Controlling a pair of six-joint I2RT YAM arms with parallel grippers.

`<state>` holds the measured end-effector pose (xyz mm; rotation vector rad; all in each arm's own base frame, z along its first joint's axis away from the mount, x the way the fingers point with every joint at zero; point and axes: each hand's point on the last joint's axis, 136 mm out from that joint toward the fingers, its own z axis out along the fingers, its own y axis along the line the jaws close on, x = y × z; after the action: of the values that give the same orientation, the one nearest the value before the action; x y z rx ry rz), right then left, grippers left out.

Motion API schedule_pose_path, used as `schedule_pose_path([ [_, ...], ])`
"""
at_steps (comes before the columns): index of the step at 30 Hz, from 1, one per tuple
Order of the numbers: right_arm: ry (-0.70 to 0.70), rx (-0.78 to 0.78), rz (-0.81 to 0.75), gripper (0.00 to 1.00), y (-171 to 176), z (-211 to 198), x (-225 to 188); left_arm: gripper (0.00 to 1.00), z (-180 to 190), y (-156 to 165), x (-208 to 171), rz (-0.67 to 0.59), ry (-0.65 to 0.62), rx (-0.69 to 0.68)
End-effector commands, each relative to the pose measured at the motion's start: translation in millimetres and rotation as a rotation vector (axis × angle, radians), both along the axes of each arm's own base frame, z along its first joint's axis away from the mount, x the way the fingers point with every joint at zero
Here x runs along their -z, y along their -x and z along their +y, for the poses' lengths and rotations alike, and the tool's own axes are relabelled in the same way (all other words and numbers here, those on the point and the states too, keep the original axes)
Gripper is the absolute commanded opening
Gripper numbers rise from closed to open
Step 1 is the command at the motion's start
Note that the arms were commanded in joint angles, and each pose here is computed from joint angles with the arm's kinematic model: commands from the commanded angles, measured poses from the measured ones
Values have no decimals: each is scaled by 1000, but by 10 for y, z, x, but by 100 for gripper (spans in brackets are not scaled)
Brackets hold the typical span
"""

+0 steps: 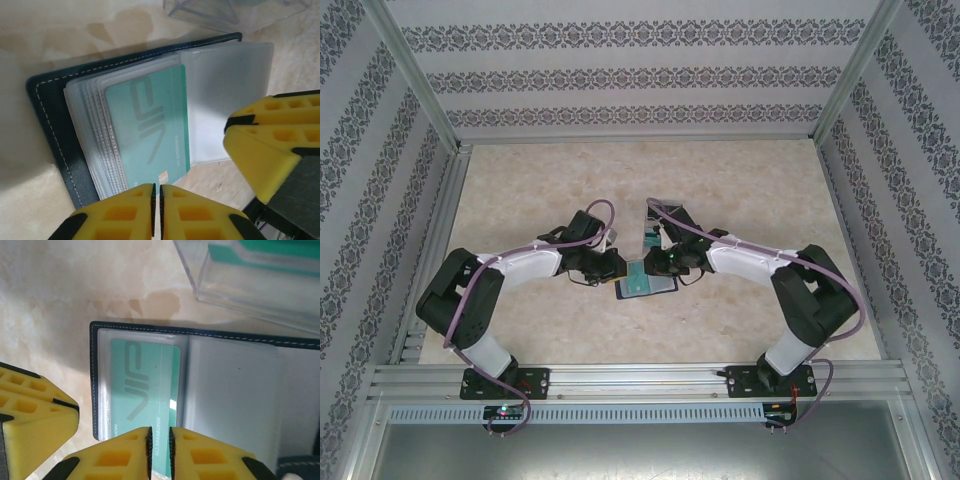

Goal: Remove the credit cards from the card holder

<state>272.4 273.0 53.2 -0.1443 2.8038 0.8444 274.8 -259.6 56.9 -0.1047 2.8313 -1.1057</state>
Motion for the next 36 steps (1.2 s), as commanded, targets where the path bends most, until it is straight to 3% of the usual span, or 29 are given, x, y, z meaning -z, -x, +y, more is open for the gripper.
schedule_pose_path([
  [1,-80,-8,22,19,-10,177,-60,12,43,-10,116,28,-23,-11],
  [16,-72,45,118,20,33,22,233,11,158,74,349,103,-125,-2],
  [28,-81,35,147,20,47,34,319,11,159,70,384,111,-135,4],
  [36,-122,46,159,8,35,26,312,11,151,59,386,111,-133,4],
])
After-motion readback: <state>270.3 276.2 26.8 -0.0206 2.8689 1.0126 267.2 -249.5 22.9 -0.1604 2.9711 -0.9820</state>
